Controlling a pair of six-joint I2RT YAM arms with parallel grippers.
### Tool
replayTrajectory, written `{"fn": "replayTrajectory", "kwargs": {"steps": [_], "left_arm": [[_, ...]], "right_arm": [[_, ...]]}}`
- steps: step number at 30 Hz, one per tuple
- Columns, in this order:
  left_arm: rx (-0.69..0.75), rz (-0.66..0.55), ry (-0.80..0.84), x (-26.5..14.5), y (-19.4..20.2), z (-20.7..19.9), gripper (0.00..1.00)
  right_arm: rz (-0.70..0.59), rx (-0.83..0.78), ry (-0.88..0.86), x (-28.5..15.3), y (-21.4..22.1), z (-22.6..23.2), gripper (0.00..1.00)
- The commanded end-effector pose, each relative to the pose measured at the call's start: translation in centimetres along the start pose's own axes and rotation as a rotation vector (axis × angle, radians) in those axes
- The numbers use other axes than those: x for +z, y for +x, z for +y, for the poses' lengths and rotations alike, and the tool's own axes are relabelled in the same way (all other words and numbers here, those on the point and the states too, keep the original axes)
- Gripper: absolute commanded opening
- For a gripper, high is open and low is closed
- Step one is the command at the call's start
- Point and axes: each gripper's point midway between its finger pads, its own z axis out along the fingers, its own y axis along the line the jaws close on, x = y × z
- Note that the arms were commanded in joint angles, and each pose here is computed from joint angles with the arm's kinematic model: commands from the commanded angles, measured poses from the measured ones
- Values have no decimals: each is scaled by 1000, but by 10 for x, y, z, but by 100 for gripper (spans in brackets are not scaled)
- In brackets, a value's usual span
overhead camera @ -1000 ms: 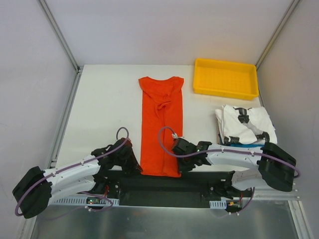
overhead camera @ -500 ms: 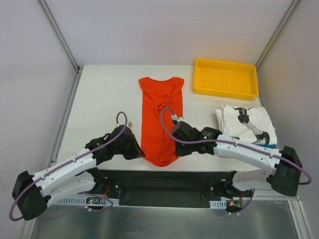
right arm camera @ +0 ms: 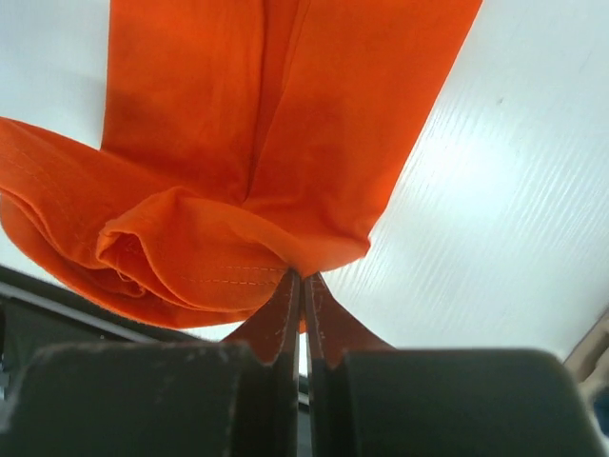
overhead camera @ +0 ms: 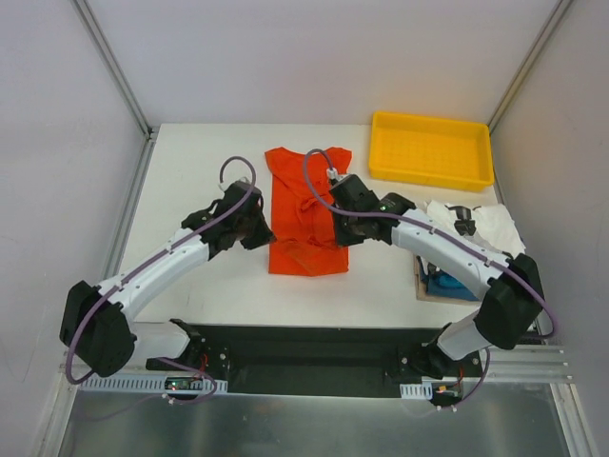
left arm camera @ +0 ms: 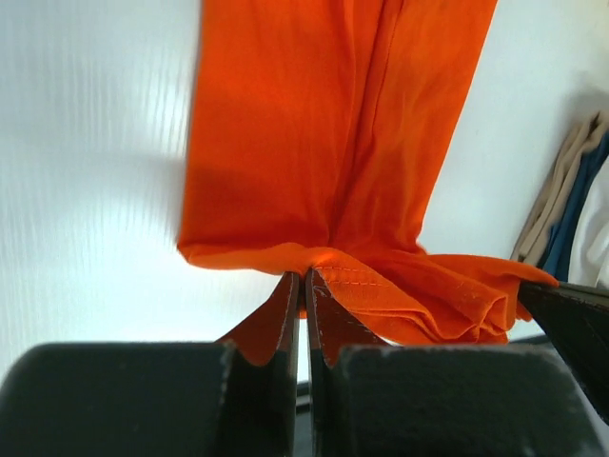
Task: Fold and stack the t-shirts
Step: Fold the folded rectangular tshirt in 1/3 of the way
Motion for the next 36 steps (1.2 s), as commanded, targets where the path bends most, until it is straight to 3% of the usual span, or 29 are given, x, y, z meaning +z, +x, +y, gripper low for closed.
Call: {"fn": "replayTrajectory", "kwargs": {"steps": [1, 10, 26, 28, 29, 30, 31, 32, 33, 34, 36], "left_arm": [[40, -51, -41, 13, -38, -7, 0], [47, -2, -60, 60, -82, -19, 0], [3, 131, -58, 126, -108, -6, 0], [-2, 129, -66, 129, -110, -3, 10], [-1, 117, -70, 129, -113, -4, 29], [-1, 108, -74, 127, -115, -4, 39], [2, 102, -71, 125, -116, -5, 49], [4, 100, -69, 123, -117, -5, 71], [8, 91, -52, 115, -118, -10, 78], [12, 86, -46, 111, -119, -11, 96], [19, 69, -29, 95, -118, -14, 99]], "right_arm": [[-27, -20, -13, 7, -36, -11, 0], [34, 23, -70, 47, -72, -32, 1], [109, 139, -93, 120, -104, -70, 5], [117, 165, -96, 125, -106, -74, 11], [120, 174, -99, 128, -106, -76, 17], [112, 170, -127, 126, -112, -72, 34], [110, 166, -138, 124, -114, -71, 43], [102, 158, -145, 119, -118, -69, 55], [98, 152, -155, 113, -120, -68, 99], [92, 151, -158, 108, -120, -67, 97], [26, 133, -181, 87, -130, -60, 96]]}}
